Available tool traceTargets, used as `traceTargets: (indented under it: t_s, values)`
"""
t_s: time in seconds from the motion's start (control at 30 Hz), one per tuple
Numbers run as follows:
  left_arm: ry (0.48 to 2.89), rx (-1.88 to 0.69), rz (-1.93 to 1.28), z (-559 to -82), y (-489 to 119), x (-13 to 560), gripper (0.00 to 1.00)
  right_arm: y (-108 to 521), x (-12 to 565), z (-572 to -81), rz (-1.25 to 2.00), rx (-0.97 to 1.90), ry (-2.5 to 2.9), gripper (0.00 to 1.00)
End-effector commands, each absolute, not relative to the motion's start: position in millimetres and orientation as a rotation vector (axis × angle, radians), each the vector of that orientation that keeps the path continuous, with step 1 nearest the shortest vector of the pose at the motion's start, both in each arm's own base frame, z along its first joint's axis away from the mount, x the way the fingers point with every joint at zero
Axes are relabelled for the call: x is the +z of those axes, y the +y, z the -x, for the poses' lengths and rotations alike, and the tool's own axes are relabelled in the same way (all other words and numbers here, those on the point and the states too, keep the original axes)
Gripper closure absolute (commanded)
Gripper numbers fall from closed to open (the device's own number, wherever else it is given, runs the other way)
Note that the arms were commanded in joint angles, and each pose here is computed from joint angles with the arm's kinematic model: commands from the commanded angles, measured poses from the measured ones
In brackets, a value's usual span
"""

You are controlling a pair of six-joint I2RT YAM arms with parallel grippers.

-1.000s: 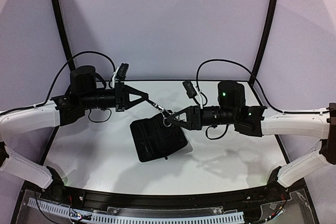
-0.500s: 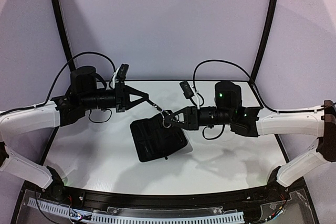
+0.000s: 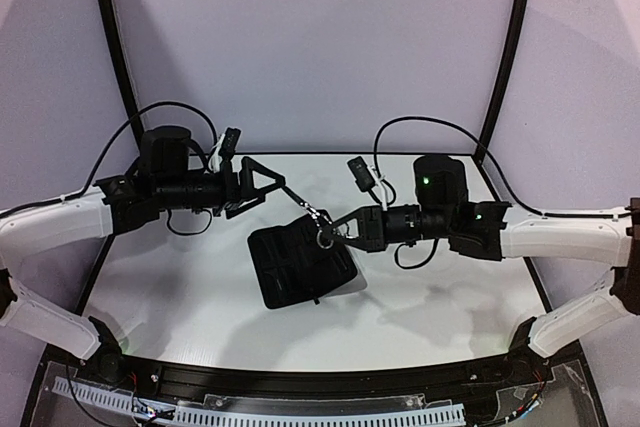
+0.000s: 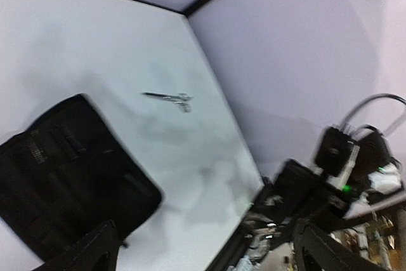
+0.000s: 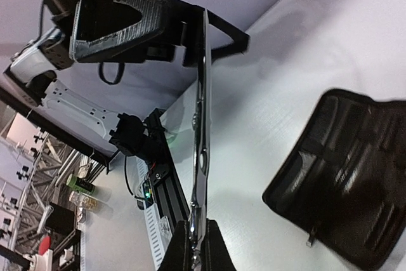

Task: Sort the hair-cutting tools

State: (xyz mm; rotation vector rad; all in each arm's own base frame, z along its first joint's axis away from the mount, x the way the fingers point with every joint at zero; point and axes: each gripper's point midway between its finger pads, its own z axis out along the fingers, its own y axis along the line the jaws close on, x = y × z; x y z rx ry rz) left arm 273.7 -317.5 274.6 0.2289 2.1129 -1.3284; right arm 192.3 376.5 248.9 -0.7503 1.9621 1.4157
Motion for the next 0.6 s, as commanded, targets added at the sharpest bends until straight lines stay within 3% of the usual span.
traceTargets:
  t_s: [0.0,0.33,0.57]
  values:
    - [2.286,-0.965,-0.115,-299.2,-279.3,241.3,0.01,352.4,233.4,-195.9,0.639,1.349,2.100,1.00]
    - [2.529,-1.007,-0.056,-363.4,-289.4,162.3,0.01,320.6,154.0,-174.1,0.505,1.255,2.490,1.00]
    - [2.610,-0.981,-0.102,-383.8,-303.4,125.3,0.01,305.5,110.6,-163.7,0.387,1.182,2.696,1.00]
